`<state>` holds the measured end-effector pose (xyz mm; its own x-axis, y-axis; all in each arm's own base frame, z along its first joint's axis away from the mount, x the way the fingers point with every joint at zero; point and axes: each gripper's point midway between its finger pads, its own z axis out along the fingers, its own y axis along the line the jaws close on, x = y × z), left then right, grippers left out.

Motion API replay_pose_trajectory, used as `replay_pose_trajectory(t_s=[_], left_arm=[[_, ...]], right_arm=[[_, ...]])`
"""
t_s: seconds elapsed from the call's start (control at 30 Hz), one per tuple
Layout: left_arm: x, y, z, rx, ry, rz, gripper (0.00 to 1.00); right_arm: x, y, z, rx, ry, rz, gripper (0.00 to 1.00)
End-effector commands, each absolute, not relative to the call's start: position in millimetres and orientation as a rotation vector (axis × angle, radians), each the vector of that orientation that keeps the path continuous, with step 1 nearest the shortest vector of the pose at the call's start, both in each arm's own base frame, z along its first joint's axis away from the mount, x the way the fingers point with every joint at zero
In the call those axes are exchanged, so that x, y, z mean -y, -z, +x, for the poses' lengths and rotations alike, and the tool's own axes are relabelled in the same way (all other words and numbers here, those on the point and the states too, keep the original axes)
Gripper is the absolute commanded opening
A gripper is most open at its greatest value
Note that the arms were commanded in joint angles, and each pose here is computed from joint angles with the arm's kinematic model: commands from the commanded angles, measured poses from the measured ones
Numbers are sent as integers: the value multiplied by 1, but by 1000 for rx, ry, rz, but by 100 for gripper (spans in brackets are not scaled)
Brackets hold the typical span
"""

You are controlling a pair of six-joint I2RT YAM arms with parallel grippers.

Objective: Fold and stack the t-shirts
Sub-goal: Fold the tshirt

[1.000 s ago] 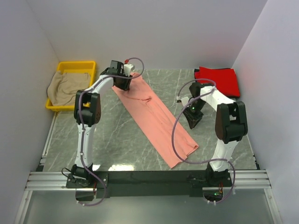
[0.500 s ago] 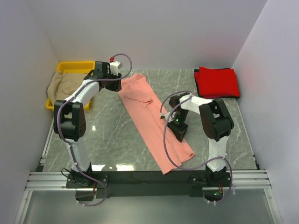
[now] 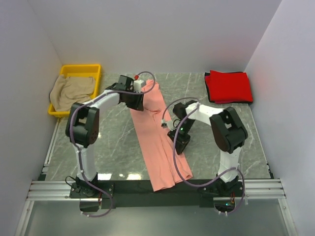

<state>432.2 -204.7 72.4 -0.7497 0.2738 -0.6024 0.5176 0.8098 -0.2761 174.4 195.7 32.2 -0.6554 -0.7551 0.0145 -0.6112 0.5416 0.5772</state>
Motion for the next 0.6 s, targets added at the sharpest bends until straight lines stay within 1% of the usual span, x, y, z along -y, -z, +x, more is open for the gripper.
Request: replay_pose_trajectory(t_s=[0.0, 0.03, 0.07, 0.13, 0.2, 0.3, 0.33, 0.37, 0.43, 0.47, 0.5, 0.57], left_arm=[[223, -53, 445, -2492, 632, 522, 41], [226, -58, 457, -2484, 624, 502, 40], [225, -38, 458, -2530, 610, 497, 39], [226, -29, 468, -2545, 595, 511, 40], [227, -25, 475, -2542, 583, 530, 42], [228, -15, 492, -2529, 546, 601, 46], [230, -23, 506, -2481, 527, 647, 46], [231, -12, 507, -2491, 526, 673, 48], [237, -20, 523, -2427, 525, 744, 49], [236, -5, 521, -2465, 522, 748, 50], [245, -27, 539, -2388, 536, 783, 50], [247, -18, 548, -2385, 530, 796, 52]], right_arm=[[-193, -60, 199, 2633, 916, 1170, 34], [-190, -62, 206, 2654, 918, 1161, 36], [-187, -63, 211, 2674, 915, 1144, 36], [-177, -64, 226, 2724, 896, 1110, 39], [-172, -66, 236, 2758, 894, 1095, 40], [-166, -72, 253, 2825, 886, 1083, 47], [-164, -72, 256, 2840, 871, 1084, 49], [-163, -73, 260, 2855, 867, 1083, 50], [-164, -73, 262, 2858, 867, 1089, 50], [-165, -73, 263, 2860, 868, 1088, 50], [-166, -75, 266, 2867, 876, 1088, 50], [-168, -74, 270, 2879, 879, 1093, 50]])
